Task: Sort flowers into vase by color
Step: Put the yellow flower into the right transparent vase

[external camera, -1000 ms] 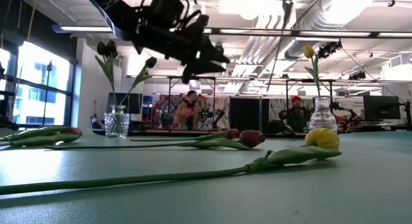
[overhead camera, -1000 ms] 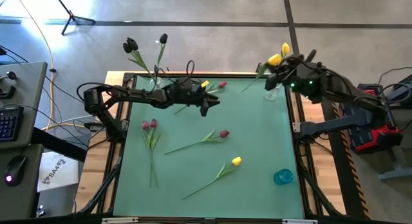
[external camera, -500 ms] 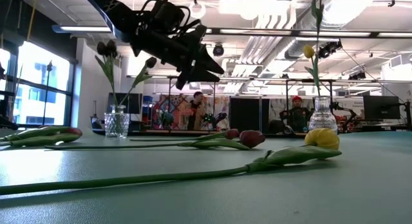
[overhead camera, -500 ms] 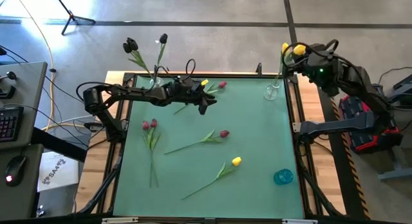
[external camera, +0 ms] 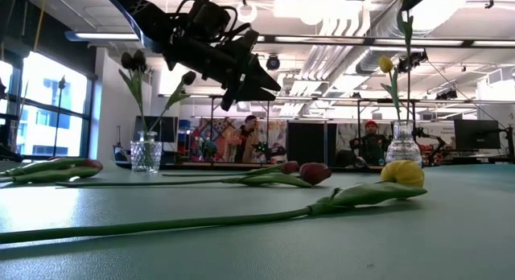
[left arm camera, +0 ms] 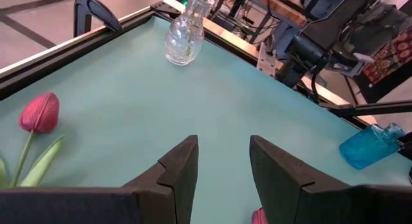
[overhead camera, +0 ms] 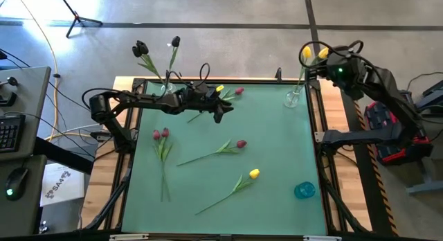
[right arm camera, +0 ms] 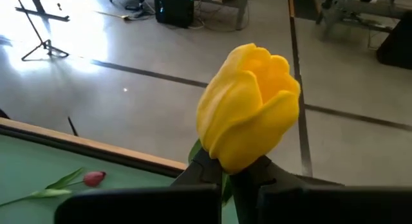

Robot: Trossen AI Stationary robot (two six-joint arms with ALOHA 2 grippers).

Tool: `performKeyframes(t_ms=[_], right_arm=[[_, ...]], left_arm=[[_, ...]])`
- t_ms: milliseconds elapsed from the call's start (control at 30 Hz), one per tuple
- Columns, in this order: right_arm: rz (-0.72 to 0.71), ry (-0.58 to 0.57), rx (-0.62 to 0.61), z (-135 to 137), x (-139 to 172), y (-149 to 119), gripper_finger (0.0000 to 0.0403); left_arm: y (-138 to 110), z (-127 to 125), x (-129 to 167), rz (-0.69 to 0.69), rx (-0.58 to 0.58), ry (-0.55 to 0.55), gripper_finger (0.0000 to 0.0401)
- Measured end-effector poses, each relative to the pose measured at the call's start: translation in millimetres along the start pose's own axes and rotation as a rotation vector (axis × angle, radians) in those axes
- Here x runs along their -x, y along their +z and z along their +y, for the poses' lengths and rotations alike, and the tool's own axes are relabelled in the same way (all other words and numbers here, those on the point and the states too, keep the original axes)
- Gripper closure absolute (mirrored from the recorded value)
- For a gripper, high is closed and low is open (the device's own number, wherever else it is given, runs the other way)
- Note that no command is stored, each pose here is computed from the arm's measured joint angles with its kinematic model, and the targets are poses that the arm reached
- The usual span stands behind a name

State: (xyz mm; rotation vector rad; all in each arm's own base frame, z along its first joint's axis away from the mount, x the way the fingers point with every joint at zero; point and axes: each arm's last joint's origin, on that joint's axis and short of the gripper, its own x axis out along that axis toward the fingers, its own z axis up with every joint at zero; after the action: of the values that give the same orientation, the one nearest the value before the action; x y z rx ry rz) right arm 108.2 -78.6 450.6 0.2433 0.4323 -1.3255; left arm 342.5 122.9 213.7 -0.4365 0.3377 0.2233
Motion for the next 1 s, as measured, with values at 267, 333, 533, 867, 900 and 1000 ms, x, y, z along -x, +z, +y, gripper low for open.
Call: performKeyframes(t_ms=[267,333,533,867,900,1000], right_arm=[[0.055,-0.057,-0.039,8,-24,-10,0.0372],[0.071,-0.061,-0.056,8,-28,-12,0.0351],[0.082,-0.085,-0.092,2,-33,-11,0.0271],[0.029,-0.081,-0.151,-10,-20,5,0.0198],[0.022,-0.072,-0.159,-11,-18,8,0.0197],[0.026,0.001,-0.174,-12,-10,13,0.0197]], left_arm=[[0,0,0,-0.006,-0.017,0.0,0.0272],[0,0,0,-0.006,-0.017,0.0,0.0272],[0,-1,0,-0.003,-0.035,-0.006,0.0272],[2,-5,0,-0.019,-0.051,-0.06,0.0272],[2,-8,-1,-0.027,-0.06,-0.081,0.0272],[6,-17,1,-0.06,-0.095,-0.122,0.0272]])
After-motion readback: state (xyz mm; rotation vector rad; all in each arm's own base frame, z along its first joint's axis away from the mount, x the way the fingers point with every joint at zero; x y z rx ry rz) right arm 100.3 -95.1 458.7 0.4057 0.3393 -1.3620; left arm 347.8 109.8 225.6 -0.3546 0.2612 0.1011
